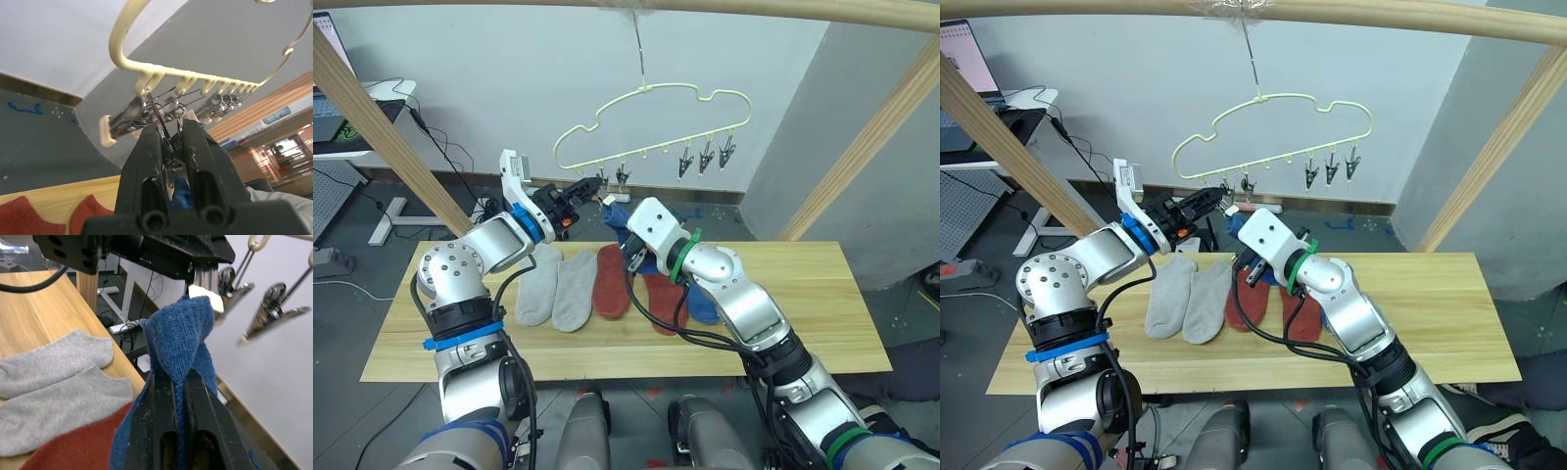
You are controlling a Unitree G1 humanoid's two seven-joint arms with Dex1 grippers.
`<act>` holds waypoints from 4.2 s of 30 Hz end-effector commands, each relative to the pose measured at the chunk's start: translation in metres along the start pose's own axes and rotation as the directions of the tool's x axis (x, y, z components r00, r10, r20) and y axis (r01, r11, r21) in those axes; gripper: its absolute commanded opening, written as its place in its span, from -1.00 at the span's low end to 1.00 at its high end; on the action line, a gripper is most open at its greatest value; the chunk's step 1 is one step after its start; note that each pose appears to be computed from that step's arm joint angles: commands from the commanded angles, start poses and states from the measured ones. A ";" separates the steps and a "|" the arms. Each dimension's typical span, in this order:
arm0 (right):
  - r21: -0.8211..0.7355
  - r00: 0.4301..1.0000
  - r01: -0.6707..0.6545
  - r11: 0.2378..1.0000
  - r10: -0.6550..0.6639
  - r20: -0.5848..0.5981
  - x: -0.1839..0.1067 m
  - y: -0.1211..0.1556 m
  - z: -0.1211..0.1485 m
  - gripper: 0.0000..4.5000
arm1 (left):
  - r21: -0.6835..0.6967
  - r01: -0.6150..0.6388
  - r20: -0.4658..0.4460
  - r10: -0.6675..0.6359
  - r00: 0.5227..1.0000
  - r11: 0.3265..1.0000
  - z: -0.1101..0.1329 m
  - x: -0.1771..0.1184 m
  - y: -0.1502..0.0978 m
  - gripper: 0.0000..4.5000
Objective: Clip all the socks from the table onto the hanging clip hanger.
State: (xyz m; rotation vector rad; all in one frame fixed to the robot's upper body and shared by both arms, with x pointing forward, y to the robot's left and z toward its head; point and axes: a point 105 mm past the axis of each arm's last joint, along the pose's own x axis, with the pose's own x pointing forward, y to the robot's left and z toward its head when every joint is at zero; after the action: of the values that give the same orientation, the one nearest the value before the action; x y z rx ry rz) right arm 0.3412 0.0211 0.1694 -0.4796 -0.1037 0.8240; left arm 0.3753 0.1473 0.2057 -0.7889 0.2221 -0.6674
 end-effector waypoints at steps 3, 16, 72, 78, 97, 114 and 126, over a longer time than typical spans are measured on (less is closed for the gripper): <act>-0.042 0.997 0.025 0.999 -0.022 0.071 0.002 -0.004 0.022 -0.98 | 0.037 0.045 0.015 -0.046 0.999 0.998 0.005 -0.001 -0.013 -0.91; -0.027 0.998 0.023 0.999 -0.021 0.064 0.006 -0.001 0.019 -1.00 | 0.085 0.084 0.029 -0.087 0.996 0.993 0.009 -0.003 -0.020 -0.07; 0.347 0.970 0.240 0.907 -0.240 -0.043 -0.105 -0.068 -0.076 0.86 | 0.769 -0.202 0.229 0.034 0.973 0.607 -0.033 -0.027 0.008 0.44; 0.357 0.974 0.211 0.910 -0.226 -0.001 -0.102 -0.063 -0.064 0.86 | 0.780 -0.224 0.254 0.032 0.967 0.584 -0.032 -0.022 0.008 -0.09; 0.269 0.962 -0.114 0.956 0.038 0.271 -0.094 -0.050 0.004 0.86 | 0.759 -0.302 0.364 0.008 0.931 0.577 -0.016 0.009 0.008 -0.09; 0.245 0.927 -0.160 0.956 0.061 0.369 -0.095 -0.052 0.039 0.86 | 0.746 -0.330 0.410 -0.008 0.912 0.579 -0.010 0.024 0.008 -0.09; 0.233 0.932 -0.145 0.961 0.054 0.359 -0.099 -0.057 0.040 0.86 | 0.728 -0.382 0.462 0.004 0.887 0.569 -0.002 0.028 0.013 -0.09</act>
State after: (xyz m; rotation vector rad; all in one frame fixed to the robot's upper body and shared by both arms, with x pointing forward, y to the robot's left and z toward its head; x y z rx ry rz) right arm 0.3113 -0.0702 0.2203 -0.0709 -0.2199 0.9867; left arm 0.4032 0.1370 0.1820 0.0175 -0.3266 -0.2926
